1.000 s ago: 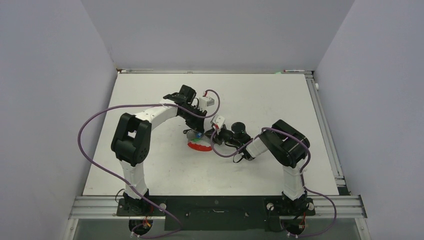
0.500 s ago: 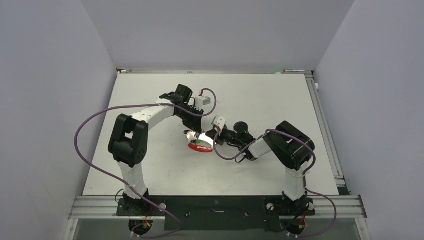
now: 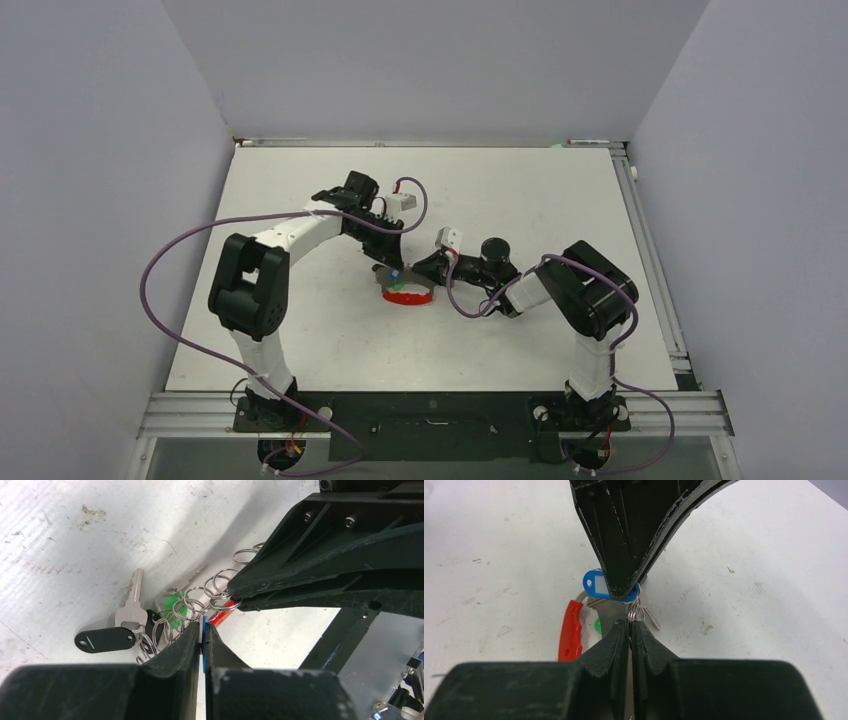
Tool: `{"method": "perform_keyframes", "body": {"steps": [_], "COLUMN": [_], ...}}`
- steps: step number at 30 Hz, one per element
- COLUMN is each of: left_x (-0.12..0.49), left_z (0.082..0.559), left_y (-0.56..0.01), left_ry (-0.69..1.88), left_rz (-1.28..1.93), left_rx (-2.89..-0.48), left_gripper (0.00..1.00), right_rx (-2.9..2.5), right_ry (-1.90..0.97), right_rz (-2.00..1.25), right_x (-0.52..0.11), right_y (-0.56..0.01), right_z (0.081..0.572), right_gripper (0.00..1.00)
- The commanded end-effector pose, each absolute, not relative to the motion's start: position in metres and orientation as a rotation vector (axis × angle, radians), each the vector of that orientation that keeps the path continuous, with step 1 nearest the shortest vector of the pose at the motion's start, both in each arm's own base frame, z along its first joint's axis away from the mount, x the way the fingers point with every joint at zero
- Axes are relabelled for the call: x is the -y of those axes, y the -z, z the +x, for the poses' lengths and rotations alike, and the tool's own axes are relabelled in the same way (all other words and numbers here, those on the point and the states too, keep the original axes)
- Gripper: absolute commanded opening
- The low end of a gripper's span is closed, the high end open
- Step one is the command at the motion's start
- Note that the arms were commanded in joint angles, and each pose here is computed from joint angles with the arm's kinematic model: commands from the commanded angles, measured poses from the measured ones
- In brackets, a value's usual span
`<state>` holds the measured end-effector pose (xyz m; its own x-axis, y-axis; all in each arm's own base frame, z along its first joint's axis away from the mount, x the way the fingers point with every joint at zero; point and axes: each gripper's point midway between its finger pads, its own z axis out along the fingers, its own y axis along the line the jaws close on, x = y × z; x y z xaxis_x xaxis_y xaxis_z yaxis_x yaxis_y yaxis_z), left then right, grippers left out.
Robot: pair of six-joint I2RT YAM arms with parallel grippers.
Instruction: Remove the keys from the keyring
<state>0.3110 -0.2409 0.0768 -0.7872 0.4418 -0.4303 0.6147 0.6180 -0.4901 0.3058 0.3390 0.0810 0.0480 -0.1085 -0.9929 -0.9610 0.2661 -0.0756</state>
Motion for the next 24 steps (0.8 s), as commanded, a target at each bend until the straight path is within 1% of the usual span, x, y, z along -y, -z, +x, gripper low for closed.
{"method": "perform_keyframes", "body": {"steps": [1, 3, 7, 9, 11, 14, 16, 19, 24], "left_x": [0.241, 0.238, 0.232, 0.224, 0.215, 0.208, 0.209, 0.214, 0.235], "left_z": [0.32, 0.321, 0.325, 0.328, 0.332, 0.328, 0.321, 0.311, 0.308], "left_y": [-0.112, -0.119, -0.15, -0.171, -0.192, -0.221, -0.234, -0.247, -0.264], "left_ry": [0.956, 0.956, 0.926, 0.907, 0.899, 0.883, 0.861, 0.9, 0.979], "left_rz": [0.836, 0.842, 0.887, 0.891, 0.885, 0.923, 0.967, 1.021, 1.039], "left_rx": [-2.442, -2.405, -2.296, -2.233, -2.145, -1.993, -1.898, -1.831, -1.748], "left_gripper": [0.01, 0.09, 0.3, 0.37, 0.45, 0.53, 0.57, 0.58, 0.53], "right_rx": [-1.133, -1.136, -1.141, -1.142, -1.143, -1.14, -1.139, -1.135, -1.209], "right_ry": [-1.024, -1.074, -1.145, -1.186, -1.223, -1.275, -1.314, -1.351, -1.402], "right_rz": [-1.133, -1.129, -1.124, -1.119, -1.116, -1.112, -1.105, -1.109, -1.096], "right_x": [-0.341, -0.339, -0.334, -0.331, -0.328, -0.323, -0.321, -0.321, -0.324], "right_y": [-0.141, -0.148, -0.16, -0.167, -0.174, -0.185, -0.193, -0.203, -0.205], "right_z": [0.288, 0.286, 0.283, 0.282, 0.28, 0.276, 0.274, 0.27, 0.272], "right_gripper": [0.05, 0.05, 0.05, 0.05, 0.05, 0.05, 0.05, 0.05, 0.05]}}
